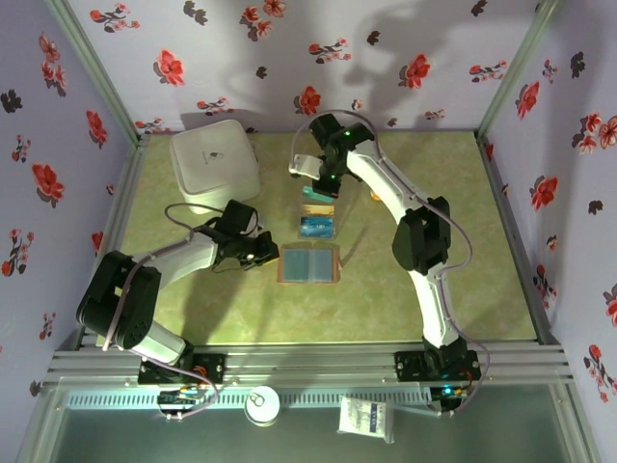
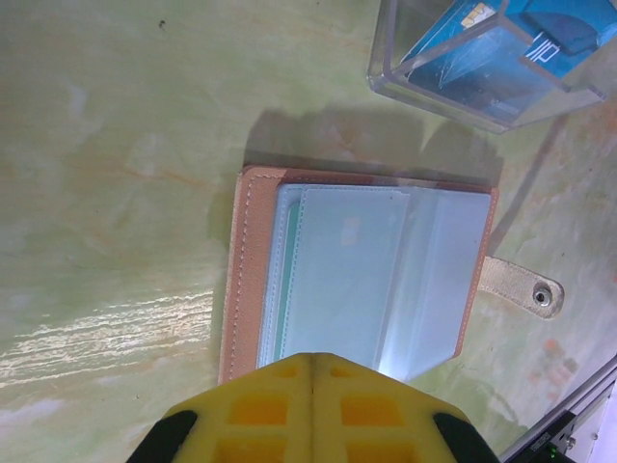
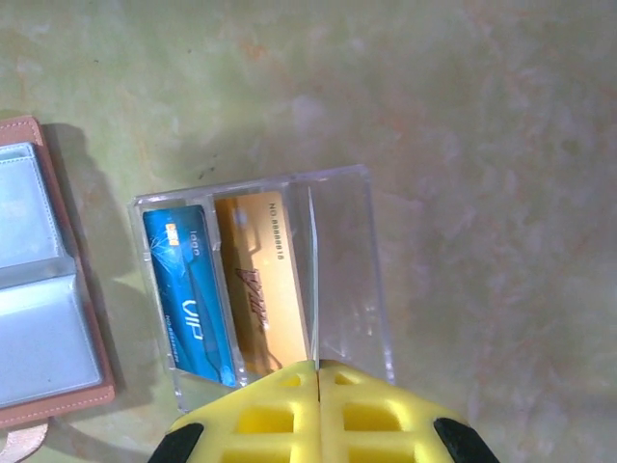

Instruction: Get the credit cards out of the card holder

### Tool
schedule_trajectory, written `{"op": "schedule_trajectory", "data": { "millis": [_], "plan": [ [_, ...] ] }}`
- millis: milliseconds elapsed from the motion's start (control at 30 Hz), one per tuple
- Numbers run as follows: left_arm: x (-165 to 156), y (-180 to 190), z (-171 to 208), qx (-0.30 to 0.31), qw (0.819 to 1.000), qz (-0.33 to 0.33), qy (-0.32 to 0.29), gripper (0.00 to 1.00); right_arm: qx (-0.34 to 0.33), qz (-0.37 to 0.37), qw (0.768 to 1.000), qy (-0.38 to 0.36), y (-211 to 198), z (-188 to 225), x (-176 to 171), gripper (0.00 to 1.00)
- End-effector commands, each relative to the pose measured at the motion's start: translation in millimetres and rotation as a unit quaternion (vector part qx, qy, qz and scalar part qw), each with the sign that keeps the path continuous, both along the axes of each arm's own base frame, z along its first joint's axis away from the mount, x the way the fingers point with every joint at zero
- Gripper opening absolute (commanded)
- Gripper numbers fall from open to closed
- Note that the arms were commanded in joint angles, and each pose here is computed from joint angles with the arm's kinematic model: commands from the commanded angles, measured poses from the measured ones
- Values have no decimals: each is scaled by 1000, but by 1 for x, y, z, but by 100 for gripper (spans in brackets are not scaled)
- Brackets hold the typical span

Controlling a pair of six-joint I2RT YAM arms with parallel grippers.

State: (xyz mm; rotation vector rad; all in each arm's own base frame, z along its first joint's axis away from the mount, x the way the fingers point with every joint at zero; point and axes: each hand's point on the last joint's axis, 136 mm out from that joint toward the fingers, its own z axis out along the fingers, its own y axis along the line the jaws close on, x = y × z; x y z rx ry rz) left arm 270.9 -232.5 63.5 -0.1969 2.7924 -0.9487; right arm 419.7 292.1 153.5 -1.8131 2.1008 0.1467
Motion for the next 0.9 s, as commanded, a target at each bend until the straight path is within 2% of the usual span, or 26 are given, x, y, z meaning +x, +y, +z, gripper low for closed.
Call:
{"op": "schedule_trajectory", "data": {
  "millis": [0, 400, 633, 867],
  "plan": [
    [-5, 7, 1, 5, 1000, -7, -3, 3, -11, 10, 1000, 10, -5, -8, 7, 0],
    [-9, 11, 2, 0, 1000, 2, -4, 3, -25, 24, 998, 52, -7, -33, 2, 0],
    [-10, 11, 3, -4, 1000, 5, -5, 3, -29, 14, 999, 43, -8, -44, 12, 3],
    [-11, 11, 5, -6, 1000, 4, -7, 3, -10, 13, 999, 43, -2, -44, 15, 0]
  ]
}}
